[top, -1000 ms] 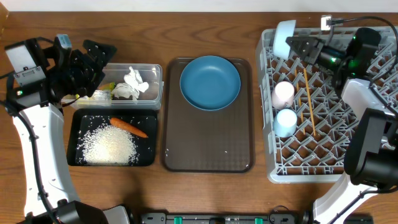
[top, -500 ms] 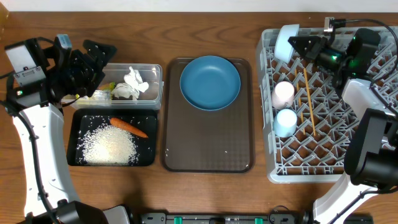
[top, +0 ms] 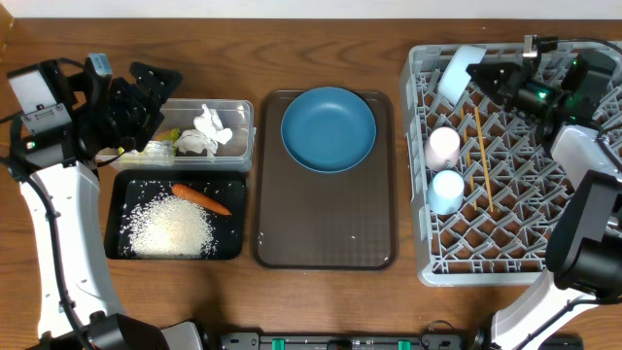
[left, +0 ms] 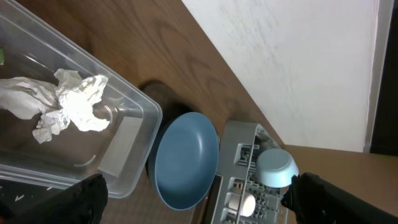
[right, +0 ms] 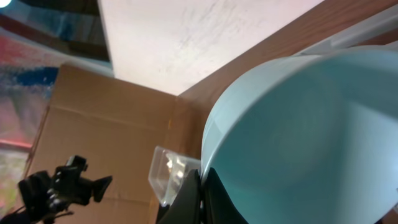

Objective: Sort waste into correct bins and load items into the dishwasher rack
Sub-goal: 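Lower the bowl tilted into the rack near the pink cup, then open the right gripper and release the bowl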

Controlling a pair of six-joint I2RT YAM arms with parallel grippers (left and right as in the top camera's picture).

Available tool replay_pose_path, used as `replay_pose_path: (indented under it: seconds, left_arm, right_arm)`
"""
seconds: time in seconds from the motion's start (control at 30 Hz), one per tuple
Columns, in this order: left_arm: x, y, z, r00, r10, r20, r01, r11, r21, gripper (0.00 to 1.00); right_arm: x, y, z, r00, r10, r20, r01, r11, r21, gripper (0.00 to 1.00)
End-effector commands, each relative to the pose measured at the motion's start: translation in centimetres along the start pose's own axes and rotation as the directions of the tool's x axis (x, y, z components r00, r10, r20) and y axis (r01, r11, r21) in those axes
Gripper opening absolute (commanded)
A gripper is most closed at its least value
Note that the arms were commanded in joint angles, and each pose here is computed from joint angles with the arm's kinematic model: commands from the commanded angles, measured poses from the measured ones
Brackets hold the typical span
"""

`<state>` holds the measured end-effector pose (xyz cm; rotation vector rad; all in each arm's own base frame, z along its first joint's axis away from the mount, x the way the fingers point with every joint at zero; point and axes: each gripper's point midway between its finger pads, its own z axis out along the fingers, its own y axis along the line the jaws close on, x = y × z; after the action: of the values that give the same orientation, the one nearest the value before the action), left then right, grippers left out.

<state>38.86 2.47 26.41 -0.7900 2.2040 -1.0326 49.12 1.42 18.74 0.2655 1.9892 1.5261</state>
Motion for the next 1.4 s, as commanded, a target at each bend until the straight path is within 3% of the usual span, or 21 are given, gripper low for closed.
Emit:
replay_pose_path:
  seconds: [0.0, 0.17, 0.57, 0.87, 1.37]
  left_arm:
    - [-0.1, 0.2, 0.0, 1.0, -0.009, 0.002, 0.009, 1.0, -0.004, 0.98]
    - [-0.1, 0.2, 0.0, 1.0, -0.009, 0.002, 0.009, 1.0, -0.004, 0.98]
    - [-0.1, 0.2, 0.0, 1.0, -0.009, 0.002, 0.009, 1.0, -0.004, 0.98]
    - [-0.1, 0.2, 0.0, 1.0, -0.009, 0.002, 0.009, 1.0, -0.004, 0.98]
    - [-0.1, 0.2, 0.0, 1.0, -0.009, 0.002, 0.009, 1.0, -0.004, 0.98]
  right_arm:
    - [0.8, -0.1, -0.7, 0.998, 0.039, -0.046, -0.041, 0.998, -0.045, 0.01]
    - [1.3, 0.5, -1.6, 0.995, 0.056, -0.086, -0.064, 0.994, -0.093, 0.04]
    - [0.2, -0.8, -3.8, 0.986, 0.165, -0.038, -0.167, 0.984, -0.06, 0.22]
    - [-0.8, -2.2, -5.3, 0.98, 0.197, 0.029, -0.196, 0.98, -0.02, 0.22]
    - [-2.2, -5.0, -9.7, 0.96, 0.237, 0.15, -0.246, 0.968, 0.044, 0.29]
